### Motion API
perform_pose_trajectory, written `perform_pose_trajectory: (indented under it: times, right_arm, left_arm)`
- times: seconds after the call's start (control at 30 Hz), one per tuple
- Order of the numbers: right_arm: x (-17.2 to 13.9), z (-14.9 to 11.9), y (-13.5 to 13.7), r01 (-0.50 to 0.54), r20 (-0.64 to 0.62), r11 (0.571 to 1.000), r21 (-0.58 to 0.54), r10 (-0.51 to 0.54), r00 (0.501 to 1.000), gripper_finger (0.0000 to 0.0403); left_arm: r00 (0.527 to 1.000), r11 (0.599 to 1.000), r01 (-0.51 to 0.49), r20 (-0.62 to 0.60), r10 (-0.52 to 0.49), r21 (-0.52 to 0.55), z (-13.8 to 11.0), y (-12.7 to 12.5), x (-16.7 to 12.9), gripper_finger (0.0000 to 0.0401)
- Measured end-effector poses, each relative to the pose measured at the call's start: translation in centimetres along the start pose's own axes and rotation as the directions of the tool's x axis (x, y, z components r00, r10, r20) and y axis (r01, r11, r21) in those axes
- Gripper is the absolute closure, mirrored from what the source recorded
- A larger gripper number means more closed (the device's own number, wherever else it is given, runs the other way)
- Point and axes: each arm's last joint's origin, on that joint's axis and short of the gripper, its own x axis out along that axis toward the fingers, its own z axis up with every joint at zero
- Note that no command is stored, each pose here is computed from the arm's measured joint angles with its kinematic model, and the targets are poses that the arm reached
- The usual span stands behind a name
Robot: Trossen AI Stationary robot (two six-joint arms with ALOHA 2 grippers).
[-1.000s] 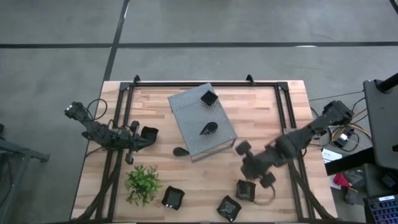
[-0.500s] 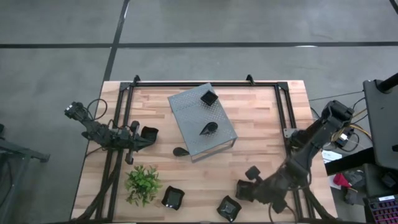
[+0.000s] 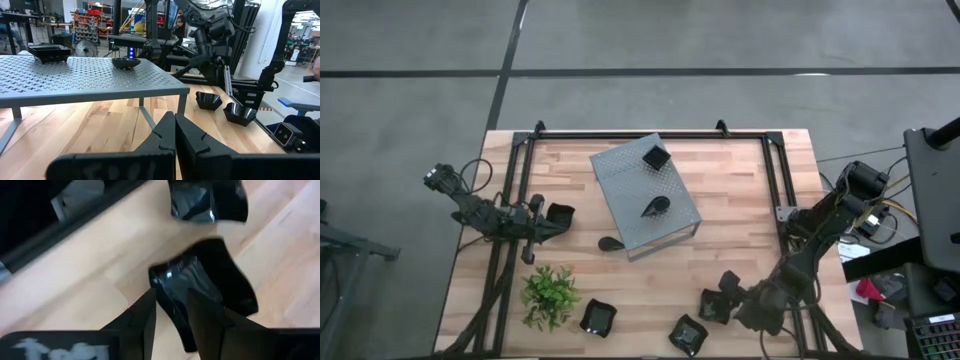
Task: Pick & Place Mini shaped plates
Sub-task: Put the distorted square plate on the shelf
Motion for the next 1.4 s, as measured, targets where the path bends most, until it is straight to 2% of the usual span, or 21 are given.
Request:
perform_pose_trajectory:
  times: [0.67, 1.0, 1.4]
  right_arm:
    - [1.7, -3.3, 0.0, 0.044, -0.034, 0.997, -0.057, -0.046, 0.998, 0.0333]
    - [1.9, -3.5, 0.0, 0.061, -0.027, 0.995, -0.08, -0.064, 0.998, 0.0326]
    - [1.9, -3.5, -0.2, 0.064, -0.028, 0.993, -0.1, -0.068, 0.997, 0.0362]
  left_arm:
    - [1.0, 1.0, 0.0, 0.0, 0.0, 0.0, 0.0, 0.0, 0.0, 0.0401]
    - [1.0, 1.0, 0.0, 0.0, 0.0, 0.0, 0.0, 0.0, 0.0, 0.0401]
    - [1.0, 1.0, 0.0, 0.0, 0.0, 0.0, 0.0, 0.0, 0.0, 0.0401]
